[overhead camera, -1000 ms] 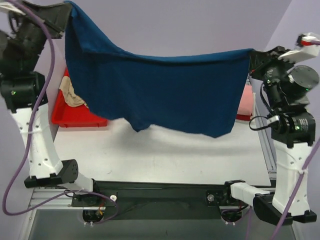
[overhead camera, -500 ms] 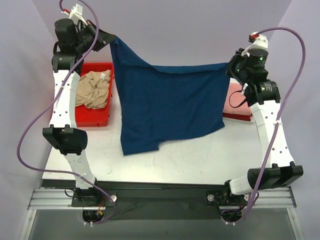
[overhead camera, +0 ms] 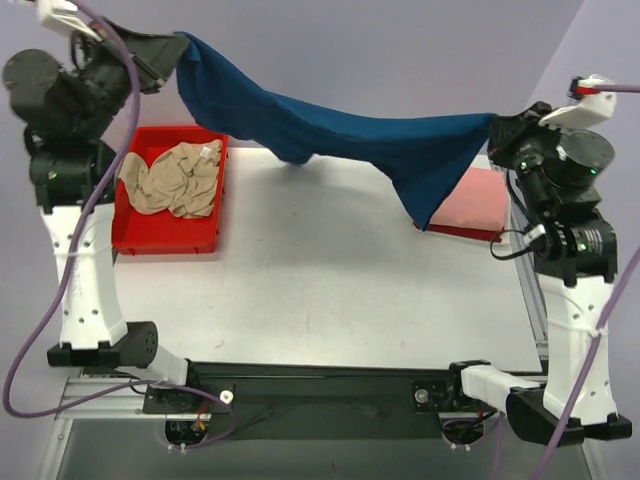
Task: Fold and stack the t-shirts
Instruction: Flatten out the tshirt
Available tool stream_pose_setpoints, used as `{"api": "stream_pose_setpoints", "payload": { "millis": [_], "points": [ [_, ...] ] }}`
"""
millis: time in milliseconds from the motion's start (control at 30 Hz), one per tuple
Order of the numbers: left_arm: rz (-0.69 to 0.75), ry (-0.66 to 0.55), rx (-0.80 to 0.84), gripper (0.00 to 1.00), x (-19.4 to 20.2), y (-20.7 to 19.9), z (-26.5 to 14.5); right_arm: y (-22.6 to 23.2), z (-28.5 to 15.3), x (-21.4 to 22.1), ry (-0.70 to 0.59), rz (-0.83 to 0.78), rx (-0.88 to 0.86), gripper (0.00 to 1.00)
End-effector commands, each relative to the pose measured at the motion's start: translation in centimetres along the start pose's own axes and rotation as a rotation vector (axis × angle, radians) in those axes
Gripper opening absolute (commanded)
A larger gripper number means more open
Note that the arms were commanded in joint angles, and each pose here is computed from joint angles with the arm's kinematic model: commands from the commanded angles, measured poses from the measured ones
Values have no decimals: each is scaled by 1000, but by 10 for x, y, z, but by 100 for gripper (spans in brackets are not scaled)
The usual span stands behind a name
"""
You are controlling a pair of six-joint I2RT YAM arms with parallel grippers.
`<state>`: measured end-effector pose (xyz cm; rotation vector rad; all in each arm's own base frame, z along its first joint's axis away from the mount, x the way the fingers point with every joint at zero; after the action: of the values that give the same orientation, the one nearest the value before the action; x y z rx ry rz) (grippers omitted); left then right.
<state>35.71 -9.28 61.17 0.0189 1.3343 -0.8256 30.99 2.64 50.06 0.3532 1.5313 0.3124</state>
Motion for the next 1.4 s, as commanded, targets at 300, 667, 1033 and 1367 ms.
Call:
{"api": "stream_pose_setpoints", "payload": {
  "millis": [300, 667, 1033, 1367],
  "points": [
    [280, -394, 64, 0, -114, -104, -99, 4, -112, -85, -302, 3, -24, 0],
    [-75, 114, 14, 0, 59, 41, 54, -75, 1, 92, 202, 17, 217, 0],
    [-218, 758, -209, 97, 348, 184, 114, -187, 83, 290, 754, 88, 438, 87],
    [-115, 999, -283, 97, 402, 142, 18, -158, 50, 280, 817, 57, 377, 100]
  ]
}}
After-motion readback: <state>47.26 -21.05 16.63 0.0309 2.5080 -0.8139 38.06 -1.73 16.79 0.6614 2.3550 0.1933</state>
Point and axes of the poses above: each gripper's point midway between its finger pads, its own z axis out along the fingers, its own y axis along the line the jaws close on, x = y × z, the point moved 3 cm from there along -z, back along the fingers, and after that the axes turned 6 degrees about z, right-handed, at the moved point
